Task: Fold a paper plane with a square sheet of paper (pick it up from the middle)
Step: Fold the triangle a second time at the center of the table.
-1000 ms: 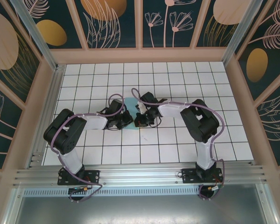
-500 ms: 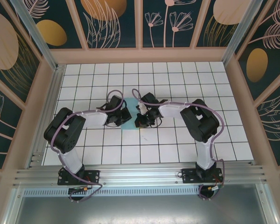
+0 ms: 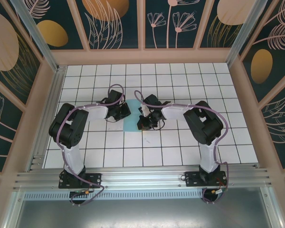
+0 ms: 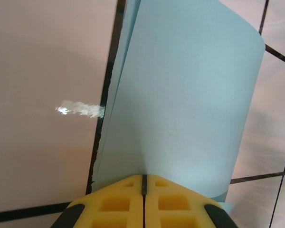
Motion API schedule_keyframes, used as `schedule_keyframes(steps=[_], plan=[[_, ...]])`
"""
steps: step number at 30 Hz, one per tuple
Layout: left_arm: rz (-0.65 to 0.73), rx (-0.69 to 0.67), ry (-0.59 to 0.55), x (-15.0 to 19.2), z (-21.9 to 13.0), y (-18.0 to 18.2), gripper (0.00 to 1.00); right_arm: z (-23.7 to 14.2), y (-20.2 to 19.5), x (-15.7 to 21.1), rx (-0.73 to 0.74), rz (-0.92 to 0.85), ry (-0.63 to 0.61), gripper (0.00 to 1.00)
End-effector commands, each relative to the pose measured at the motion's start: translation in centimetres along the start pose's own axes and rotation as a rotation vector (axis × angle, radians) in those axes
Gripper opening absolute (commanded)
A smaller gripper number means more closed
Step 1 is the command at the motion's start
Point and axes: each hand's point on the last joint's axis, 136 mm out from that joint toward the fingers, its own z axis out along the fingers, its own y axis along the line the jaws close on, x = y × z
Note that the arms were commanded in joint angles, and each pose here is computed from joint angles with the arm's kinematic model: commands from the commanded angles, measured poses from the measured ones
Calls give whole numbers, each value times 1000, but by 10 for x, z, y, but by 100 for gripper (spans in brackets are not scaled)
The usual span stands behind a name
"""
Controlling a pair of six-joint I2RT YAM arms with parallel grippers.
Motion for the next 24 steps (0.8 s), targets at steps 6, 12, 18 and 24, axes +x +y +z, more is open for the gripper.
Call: schedule_keyframes(steps=[6, 12, 18, 24], plan=[[118, 132, -39, -17, -22, -27, 11, 7, -57, 46, 204, 123, 135, 3], [111, 229, -22, 12, -42, -43, 12, 10, -57, 46, 202, 133, 143, 3], [73, 193, 45, 45, -25, -32, 11, 12, -57, 47, 195, 138, 151, 2], [52, 185, 99, 61, -8, -23, 11, 13, -58, 48, 200, 140, 157, 2]])
